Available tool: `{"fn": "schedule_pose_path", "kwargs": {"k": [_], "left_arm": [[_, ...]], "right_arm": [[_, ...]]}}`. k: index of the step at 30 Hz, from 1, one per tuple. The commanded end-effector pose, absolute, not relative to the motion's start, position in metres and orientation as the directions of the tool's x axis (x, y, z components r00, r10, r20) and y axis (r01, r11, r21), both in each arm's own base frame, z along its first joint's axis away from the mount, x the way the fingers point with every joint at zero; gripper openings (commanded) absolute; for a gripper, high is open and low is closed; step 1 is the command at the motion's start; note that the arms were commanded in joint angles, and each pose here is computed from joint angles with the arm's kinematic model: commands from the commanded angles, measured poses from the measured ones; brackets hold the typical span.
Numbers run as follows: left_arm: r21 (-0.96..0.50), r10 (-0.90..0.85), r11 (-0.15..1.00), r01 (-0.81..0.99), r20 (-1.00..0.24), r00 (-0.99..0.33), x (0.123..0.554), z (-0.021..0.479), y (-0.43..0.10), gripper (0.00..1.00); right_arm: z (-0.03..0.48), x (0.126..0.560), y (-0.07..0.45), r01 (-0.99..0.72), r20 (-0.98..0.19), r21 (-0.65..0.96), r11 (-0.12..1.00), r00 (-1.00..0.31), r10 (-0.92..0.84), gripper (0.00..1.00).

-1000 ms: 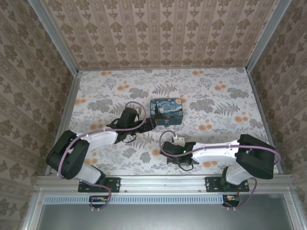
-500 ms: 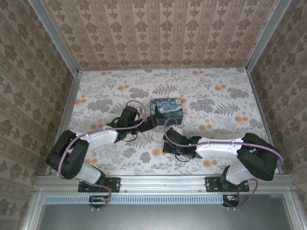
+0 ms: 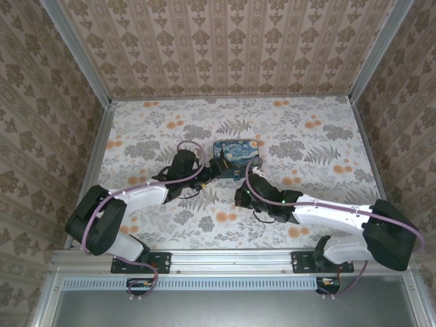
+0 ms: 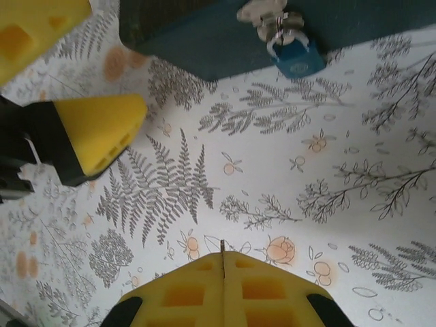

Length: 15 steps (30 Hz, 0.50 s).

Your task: Unlock the padlock with the key

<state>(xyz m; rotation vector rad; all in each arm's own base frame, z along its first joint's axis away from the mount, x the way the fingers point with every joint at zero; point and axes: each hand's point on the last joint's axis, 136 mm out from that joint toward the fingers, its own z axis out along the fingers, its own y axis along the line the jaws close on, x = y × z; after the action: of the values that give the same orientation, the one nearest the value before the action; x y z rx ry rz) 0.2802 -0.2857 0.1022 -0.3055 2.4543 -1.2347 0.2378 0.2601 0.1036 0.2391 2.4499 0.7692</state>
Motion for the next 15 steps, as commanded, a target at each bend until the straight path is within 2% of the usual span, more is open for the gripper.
{"fn": "schedule_pose_path", "kwargs": {"k": [1, 7, 15], "left_arm": [[-0.857, -0.403, 0.513, -0.043, -0.196, -0.894, 0.281, 0.128, -0.291, 1.00], [-0.899, -0.451, 0.432, -0.076, -0.143, -0.881, 0.287, 0.149, -0.297, 1.00], [-0.972, -0.512, 0.183, -0.148, 0.035, -0.858, 0.303, 0.173, -0.318, 0.93]], "right_arm": [[0.140, 0.251, 0.261, -0.042, -0.497, 0.600, 0.799, -0.802, 0.331, 0.00], [0.182, 0.275, 0.257, -0.056, -0.537, 0.632, 0.773, -0.751, 0.385, 0.00], [0.228, 0.304, 0.261, -0.068, -0.559, 0.687, 0.723, -0.685, 0.467, 0.00]]}}
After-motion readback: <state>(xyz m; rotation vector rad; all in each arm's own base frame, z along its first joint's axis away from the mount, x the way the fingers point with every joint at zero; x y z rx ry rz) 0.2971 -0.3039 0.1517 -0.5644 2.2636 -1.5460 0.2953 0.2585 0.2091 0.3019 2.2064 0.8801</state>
